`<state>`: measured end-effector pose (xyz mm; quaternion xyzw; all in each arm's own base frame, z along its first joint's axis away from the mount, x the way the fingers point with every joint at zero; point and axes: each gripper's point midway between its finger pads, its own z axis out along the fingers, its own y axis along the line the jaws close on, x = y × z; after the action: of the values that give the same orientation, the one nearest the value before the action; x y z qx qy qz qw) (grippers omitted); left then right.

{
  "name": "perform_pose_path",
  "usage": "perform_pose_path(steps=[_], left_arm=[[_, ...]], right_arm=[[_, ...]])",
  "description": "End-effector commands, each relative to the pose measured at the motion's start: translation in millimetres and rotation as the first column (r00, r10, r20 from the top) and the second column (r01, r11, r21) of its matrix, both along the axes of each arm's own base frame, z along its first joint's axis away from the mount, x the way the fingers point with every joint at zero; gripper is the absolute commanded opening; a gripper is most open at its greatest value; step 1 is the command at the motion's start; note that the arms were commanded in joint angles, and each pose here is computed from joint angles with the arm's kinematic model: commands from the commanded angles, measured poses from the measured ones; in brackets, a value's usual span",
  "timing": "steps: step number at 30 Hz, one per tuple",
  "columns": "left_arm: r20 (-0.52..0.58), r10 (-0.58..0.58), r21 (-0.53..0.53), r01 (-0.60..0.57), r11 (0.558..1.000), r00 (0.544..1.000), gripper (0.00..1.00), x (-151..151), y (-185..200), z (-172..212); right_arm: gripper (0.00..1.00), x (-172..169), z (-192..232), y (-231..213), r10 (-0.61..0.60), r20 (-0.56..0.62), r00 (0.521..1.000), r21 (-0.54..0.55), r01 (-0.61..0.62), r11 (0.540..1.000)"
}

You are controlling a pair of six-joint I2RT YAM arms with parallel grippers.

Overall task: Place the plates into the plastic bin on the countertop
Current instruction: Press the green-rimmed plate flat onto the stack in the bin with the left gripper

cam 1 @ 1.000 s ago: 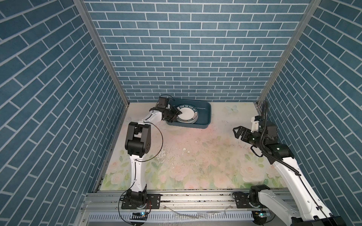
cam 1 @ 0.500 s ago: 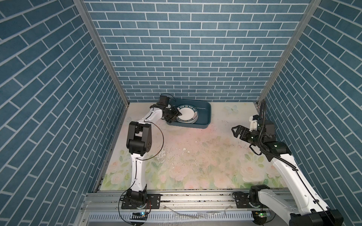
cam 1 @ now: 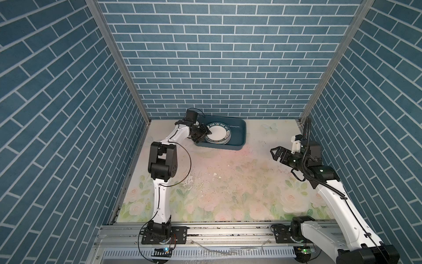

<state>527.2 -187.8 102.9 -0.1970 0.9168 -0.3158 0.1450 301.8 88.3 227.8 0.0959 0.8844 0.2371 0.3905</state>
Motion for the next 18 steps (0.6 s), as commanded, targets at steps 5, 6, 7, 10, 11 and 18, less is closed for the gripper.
perform_pose_path(steps=[5, 6, 7, 10, 11, 18], left_arm=[[0.024, -0.012, 0.02, 0.012, 1.0, 1.0, 0.73, 5.4, -8.7, 0.8], [0.024, -0.014, 0.02, 0.013, 1.0, 1.0, 0.73, 5.1, -9.4, 0.8], [0.023, -0.016, 0.02, 0.015, 1.0, 1.0, 0.73, 4.8, -10.7, 0.7], [0.03, -0.023, 0.023, 0.023, 0.999, 0.999, 0.73, 5.8, -14.0, 3.8], [0.03, -0.025, 0.025, 0.024, 0.999, 0.999, 0.73, 6.0, -15.1, 4.8], [0.006, -0.036, 0.057, 0.036, 0.998, 0.999, 0.74, 6.4, -17.3, 3.1]], right_arm=[[0.99, -7.2, 4.9, -1.6, 0.004, 0.024, 1.0, 0.007, -0.005, 1.0], [0.98, -8.4, 5.5, -2.3, 0.002, 0.026, 1.0, 0.006, -0.002, 1.0], [0.98, -9.3, 6.0, -2.8, 0.0, 0.028, 1.0, 0.004, 0.0, 1.0], [0.98, -11.8, 6.1, -3.7, -0.002, 0.028, 1.0, 0.003, 0.002, 1.0], [0.98, -12.4, 6.0, -4.1, -0.004, 0.027, 1.0, 0.003, 0.004, 1.0], [0.98, -15.0, 6.3, -6.0, -0.016, 0.036, 0.999, 0.009, 0.015, 1.0]])
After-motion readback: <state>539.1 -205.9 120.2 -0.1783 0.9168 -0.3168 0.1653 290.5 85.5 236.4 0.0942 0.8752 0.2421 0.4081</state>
